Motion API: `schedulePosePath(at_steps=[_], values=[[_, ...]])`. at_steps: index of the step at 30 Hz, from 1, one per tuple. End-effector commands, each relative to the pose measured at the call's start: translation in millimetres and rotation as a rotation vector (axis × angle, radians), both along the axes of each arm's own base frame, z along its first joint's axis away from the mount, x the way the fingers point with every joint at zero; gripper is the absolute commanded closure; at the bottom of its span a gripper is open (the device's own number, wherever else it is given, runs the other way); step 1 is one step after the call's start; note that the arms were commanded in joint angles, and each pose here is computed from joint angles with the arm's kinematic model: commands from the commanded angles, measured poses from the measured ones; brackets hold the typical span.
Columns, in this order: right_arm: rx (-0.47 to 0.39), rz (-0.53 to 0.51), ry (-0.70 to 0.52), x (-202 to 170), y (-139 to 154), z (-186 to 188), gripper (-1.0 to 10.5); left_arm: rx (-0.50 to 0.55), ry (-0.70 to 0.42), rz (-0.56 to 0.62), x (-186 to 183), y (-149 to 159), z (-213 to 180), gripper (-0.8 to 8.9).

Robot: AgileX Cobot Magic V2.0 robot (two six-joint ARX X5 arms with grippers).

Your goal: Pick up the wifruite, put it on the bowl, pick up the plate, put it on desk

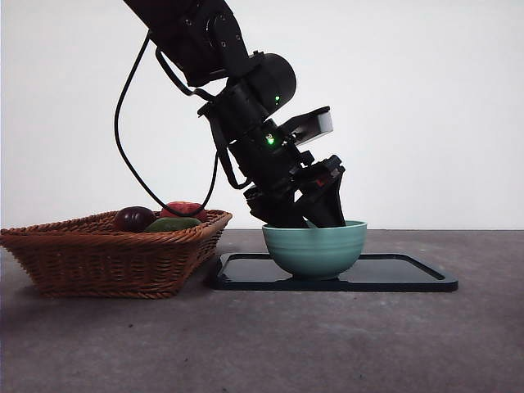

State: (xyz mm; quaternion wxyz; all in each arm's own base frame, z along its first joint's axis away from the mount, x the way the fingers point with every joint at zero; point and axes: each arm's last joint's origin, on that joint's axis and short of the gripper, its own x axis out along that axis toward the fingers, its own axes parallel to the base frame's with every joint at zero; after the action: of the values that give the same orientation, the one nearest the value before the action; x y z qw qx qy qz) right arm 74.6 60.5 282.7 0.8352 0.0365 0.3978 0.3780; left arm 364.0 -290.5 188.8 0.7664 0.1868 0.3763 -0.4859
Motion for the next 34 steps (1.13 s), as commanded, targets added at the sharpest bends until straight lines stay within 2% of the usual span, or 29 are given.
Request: schedulePosePath(at_steps=[1, 5, 8, 15, 25, 34], values=[[0.011, 0.0, -0.003, 0, 1, 3, 7.7, 0.014, -0.027, -0.029, 1, -9, -6, 4.73], [0.011, 0.0, -0.004, 0, 1, 3, 7.7, 0.028, -0.04, -0.022, 1, -10, -6, 4.89], [0.011, 0.0, -0.003, 0, 1, 3, 7.7, 0.034, -0.04, -0.019, 1, -10, -6, 5.72], [0.007, -0.005, -0.007, 0, 1, 3, 7.7, 0.045, -0.044, -0.01, 0, -11, -6, 6.96], [0.006, -0.006, -0.008, 0, 1, 3, 7.7, 0.028, -0.055, -0.004, -1, -11, 4, 6.95], [-0.005, -0.023, -0.019, 1, 0, 3, 7.7, -0.083, -0.125, 0.057, -11, 2, 67, 6.94]])
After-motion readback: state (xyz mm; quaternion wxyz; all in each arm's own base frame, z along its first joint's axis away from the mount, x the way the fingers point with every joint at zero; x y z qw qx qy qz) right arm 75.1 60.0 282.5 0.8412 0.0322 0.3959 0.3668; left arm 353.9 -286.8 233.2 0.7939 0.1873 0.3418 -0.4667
